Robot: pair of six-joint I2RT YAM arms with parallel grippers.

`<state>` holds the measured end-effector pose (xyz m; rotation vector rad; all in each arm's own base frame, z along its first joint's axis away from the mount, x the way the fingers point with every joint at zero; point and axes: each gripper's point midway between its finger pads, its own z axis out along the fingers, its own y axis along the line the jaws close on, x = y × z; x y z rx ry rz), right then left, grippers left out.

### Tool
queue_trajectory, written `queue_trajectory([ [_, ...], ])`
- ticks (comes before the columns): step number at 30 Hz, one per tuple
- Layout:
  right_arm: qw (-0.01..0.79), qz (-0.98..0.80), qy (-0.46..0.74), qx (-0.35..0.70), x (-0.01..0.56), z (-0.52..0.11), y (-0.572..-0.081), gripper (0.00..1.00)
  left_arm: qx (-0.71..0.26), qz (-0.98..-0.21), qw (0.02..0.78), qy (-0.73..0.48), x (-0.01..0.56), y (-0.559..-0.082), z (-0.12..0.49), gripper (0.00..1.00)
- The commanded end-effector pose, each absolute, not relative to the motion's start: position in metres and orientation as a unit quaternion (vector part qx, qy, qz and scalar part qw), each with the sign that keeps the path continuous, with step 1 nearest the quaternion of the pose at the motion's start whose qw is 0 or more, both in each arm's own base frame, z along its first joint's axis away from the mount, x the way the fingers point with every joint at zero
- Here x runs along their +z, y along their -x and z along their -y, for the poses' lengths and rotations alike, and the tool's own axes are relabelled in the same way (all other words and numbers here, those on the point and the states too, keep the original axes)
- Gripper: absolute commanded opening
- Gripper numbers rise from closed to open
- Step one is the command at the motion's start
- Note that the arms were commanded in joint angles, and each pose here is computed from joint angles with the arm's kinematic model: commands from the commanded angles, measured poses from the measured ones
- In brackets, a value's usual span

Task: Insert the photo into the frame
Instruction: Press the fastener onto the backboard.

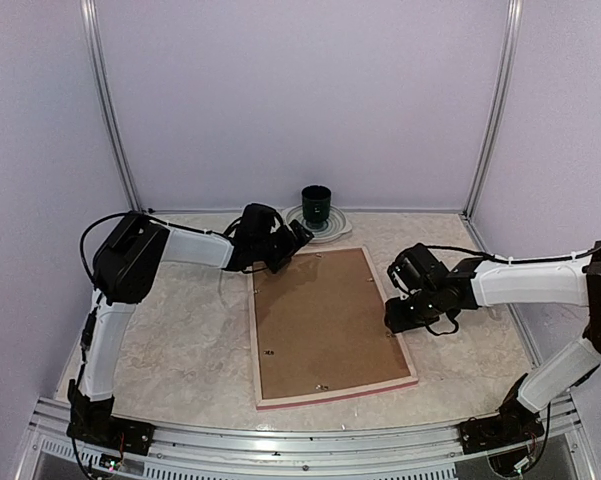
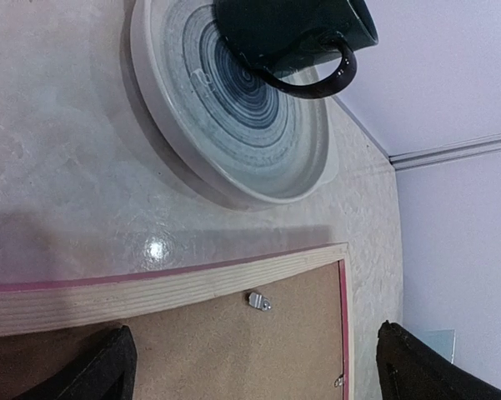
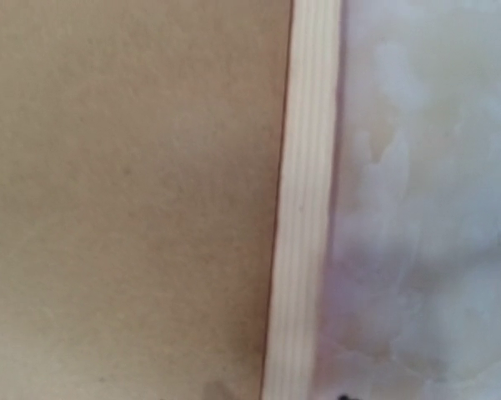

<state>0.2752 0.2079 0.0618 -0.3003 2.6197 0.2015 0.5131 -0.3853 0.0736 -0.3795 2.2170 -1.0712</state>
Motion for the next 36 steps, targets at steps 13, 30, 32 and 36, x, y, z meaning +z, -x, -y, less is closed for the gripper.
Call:
queue_trajectory([
  [13,0.261,-0.954,0.113,0.095,0.075,-0.213,-0.278,0.73,-0.399,-0.845,0.345,0.091,0.15,-0.463,0.364,0.99],
  [30,0.255,-0.946,0.1,0.172,0.07,-0.208,-0.277,0.89,-0.283,-0.893,0.347,0.039,0.129,-0.322,0.294,0.99],
  [32,0.252,-0.946,0.102,0.179,0.068,-0.209,-0.276,0.9,-0.268,-0.903,0.333,0.042,0.118,-0.307,0.285,0.99],
  [36,0.245,-0.946,0.101,0.187,0.062,-0.21,-0.276,0.92,-0.246,-0.91,0.33,0.055,0.105,-0.29,0.268,0.99],
])
